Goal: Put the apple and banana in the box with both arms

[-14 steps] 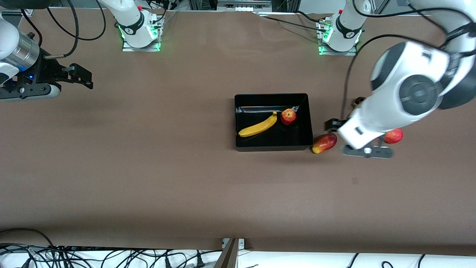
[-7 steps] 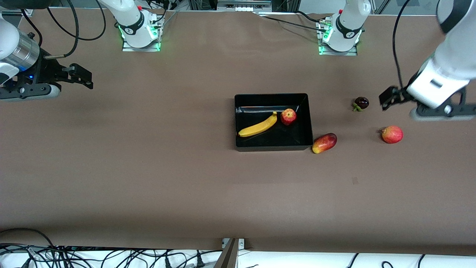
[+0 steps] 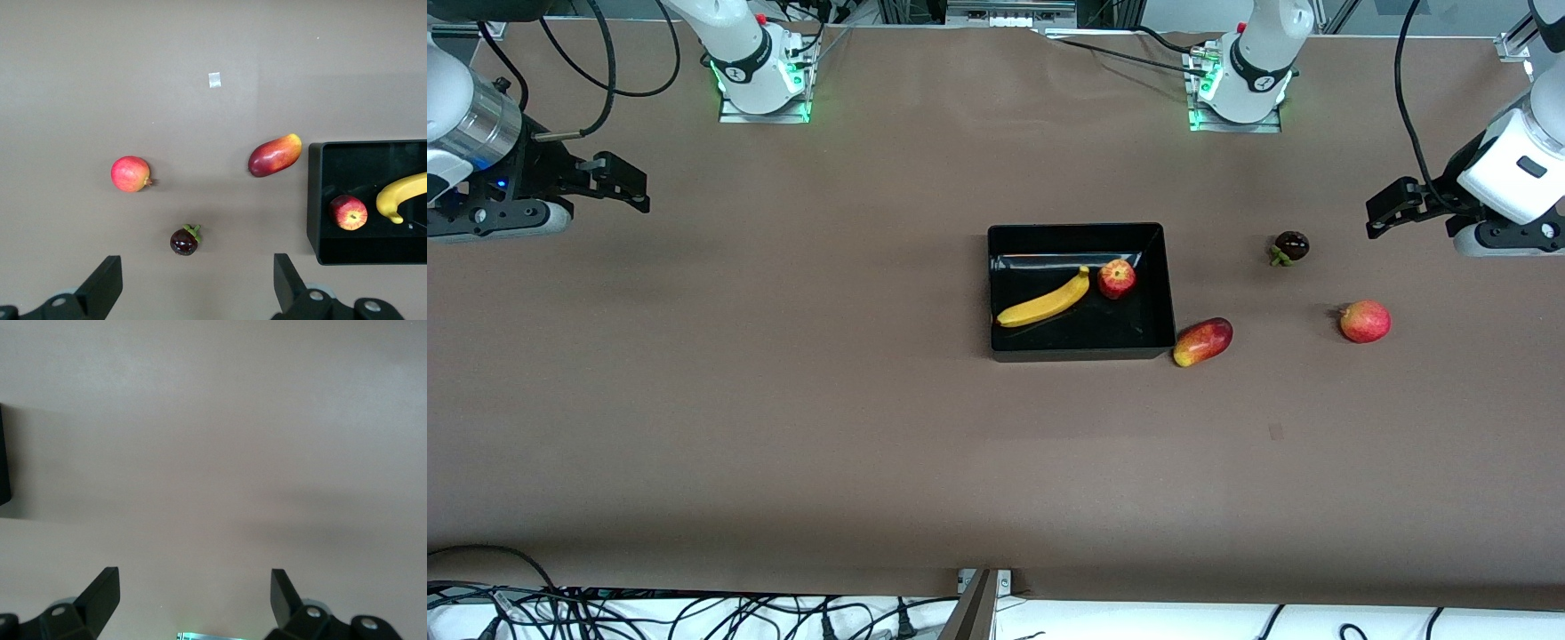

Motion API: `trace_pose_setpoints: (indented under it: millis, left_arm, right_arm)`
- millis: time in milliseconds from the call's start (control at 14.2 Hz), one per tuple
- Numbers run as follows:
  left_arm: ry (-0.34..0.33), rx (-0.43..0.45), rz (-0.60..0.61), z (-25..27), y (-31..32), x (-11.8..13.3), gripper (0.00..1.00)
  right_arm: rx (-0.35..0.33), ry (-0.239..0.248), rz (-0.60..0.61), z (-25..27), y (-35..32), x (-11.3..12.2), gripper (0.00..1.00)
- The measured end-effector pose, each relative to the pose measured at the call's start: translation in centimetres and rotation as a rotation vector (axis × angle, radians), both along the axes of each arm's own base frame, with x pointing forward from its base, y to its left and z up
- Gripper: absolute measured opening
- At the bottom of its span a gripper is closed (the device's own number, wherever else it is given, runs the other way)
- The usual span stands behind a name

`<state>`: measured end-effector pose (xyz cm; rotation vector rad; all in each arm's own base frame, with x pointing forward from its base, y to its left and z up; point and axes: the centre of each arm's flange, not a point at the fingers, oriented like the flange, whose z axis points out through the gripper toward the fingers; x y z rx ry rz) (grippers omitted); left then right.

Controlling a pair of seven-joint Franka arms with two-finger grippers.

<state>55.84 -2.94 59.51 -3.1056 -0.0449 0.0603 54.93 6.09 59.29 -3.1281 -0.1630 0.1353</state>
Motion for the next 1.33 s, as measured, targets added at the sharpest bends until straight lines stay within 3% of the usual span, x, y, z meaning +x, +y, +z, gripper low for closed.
trace_pose_setpoints:
  millis: [1335]
  left_arm:
    - [0.001,0.0,-0.009,-0.01,-0.32,-0.18,1.0]
  right_arm:
    - [0.0,0.0,0.0,0.0,0.0,0.0,1.0]
